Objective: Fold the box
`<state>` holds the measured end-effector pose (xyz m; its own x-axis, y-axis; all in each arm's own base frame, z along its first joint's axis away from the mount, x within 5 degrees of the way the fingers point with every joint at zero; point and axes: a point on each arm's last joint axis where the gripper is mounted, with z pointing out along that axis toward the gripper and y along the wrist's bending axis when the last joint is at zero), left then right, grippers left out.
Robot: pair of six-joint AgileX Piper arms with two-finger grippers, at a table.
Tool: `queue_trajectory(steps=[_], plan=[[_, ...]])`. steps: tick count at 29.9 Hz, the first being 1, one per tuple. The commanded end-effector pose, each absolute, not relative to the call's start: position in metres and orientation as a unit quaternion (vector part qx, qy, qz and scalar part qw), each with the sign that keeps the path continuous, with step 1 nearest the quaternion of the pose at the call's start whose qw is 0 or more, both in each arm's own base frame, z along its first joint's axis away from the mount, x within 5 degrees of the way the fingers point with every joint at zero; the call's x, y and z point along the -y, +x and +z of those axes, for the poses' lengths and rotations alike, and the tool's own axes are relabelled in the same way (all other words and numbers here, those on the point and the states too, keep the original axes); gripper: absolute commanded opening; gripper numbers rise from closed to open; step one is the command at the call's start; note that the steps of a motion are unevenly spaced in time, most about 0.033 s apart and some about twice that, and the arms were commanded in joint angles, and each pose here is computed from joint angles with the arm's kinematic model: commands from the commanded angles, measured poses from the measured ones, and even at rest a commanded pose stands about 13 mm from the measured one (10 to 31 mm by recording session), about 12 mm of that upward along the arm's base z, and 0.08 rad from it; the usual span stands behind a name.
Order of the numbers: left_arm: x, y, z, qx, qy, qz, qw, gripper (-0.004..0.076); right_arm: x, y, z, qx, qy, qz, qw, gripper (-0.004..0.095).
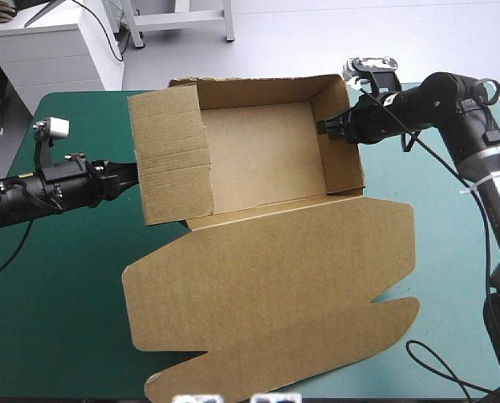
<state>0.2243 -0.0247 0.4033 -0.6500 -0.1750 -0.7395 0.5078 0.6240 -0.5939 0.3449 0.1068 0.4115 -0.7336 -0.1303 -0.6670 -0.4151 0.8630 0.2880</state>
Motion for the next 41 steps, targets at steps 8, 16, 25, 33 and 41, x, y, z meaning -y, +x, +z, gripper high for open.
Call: queue_trajectory(steps=[8,16,25,33,41], plan=[[0.031,0.212,0.415,-0.796,0.133,-0.432,0.403,0.0,-0.13,0.332,0.442,-0.87,-0.155,0.219,0.414,-0.0012],[0.031,0.212,0.414,-0.799,0.136,-0.428,0.399,0.0243,-0.13,0.333,0.442,-0.871,-0.148,0.219,0.415,-0.0011],[0.032,0.211,0.418,-0.787,0.132,-0.447,0.405,0.0428,-0.13,0.334,0.443,-0.867,-0.142,0.221,0.422,-0.0011],[0.033,0.211,0.42,-0.78,0.129,-0.456,0.408,0.0428,-0.135,0.341,0.433,-0.874,-0.138,0.227,0.408,-0.0011],[0.033,0.212,0.419,-0.784,0.13,-0.45,0.407,0.0428,-0.165,0.344,0.424,-0.865,-0.163,0.24,0.409,-0.0011]])
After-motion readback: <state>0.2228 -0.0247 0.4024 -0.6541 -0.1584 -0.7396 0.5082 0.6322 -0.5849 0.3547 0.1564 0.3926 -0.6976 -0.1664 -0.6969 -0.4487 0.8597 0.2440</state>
